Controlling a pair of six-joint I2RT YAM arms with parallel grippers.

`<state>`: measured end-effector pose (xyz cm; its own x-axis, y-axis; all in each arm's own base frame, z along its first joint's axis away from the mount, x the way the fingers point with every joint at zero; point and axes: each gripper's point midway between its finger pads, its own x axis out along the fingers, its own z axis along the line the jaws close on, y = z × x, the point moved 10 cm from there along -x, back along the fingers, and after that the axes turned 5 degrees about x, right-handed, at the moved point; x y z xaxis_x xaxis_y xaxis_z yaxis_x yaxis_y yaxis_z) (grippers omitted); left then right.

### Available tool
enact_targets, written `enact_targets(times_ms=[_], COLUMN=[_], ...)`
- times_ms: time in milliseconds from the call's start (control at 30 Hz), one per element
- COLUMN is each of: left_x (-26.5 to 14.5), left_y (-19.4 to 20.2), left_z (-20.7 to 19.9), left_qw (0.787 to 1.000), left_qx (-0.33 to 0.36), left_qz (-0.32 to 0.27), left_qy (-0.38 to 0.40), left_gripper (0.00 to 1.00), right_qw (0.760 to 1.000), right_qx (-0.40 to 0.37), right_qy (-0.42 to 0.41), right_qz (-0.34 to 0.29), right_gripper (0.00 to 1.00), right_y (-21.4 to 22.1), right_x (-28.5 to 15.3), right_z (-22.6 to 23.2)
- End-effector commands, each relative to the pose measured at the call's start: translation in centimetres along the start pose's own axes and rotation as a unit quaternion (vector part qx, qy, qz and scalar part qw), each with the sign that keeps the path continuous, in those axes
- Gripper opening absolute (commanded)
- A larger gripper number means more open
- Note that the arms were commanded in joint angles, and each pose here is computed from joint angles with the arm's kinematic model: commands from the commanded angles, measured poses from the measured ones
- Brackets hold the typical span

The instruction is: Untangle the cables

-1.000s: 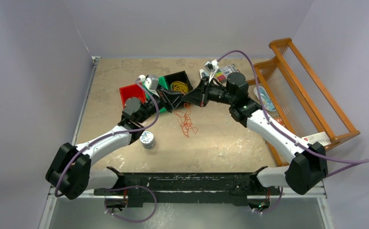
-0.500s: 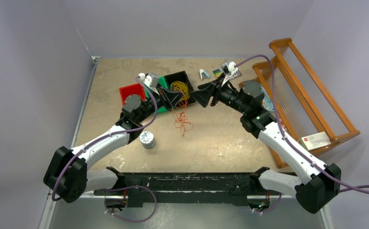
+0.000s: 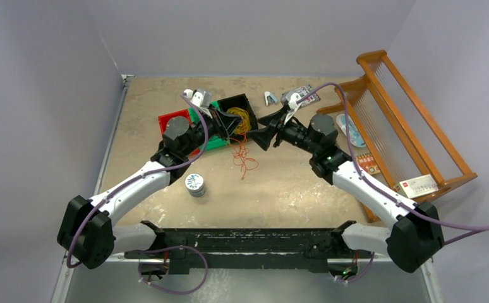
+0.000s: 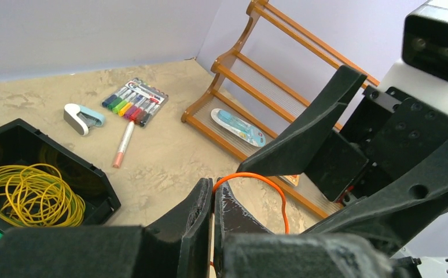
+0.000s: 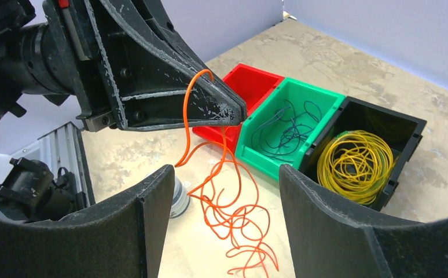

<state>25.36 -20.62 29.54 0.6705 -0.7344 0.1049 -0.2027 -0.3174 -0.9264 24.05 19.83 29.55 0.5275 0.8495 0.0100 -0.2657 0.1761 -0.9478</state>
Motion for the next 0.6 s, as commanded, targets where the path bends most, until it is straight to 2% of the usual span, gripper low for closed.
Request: enact_targets(times_ms=[0,333,567], left_x=[0.5,0.9,0.6], left_y=[-2.2,-3.0,-4.8], left_z=[-0.8,-1.3,-2.3], left_qw=[0.999,0.999,0.999], left_qx=[0.017,0.015,0.012], left_qz=[-0.031,-0.028,-0.03], left_qy=[0.015,0.033,0.042], left_gripper=[0.0,0.0,0.0], right_qw=[0.996,0.996,0.997], right_qx=[-0.041,-0.019,-0.014], right_qy=[-0.05,-0.043,-0.039], right_qz=[-0.054,-0.076,-0.068], right_gripper=[0.69,0.66,0.49], right_y=[-0.8,1.9,4.2], right_x=[1.2,4.5,6.4], right_z=[0.8,-0.2,-1.4])
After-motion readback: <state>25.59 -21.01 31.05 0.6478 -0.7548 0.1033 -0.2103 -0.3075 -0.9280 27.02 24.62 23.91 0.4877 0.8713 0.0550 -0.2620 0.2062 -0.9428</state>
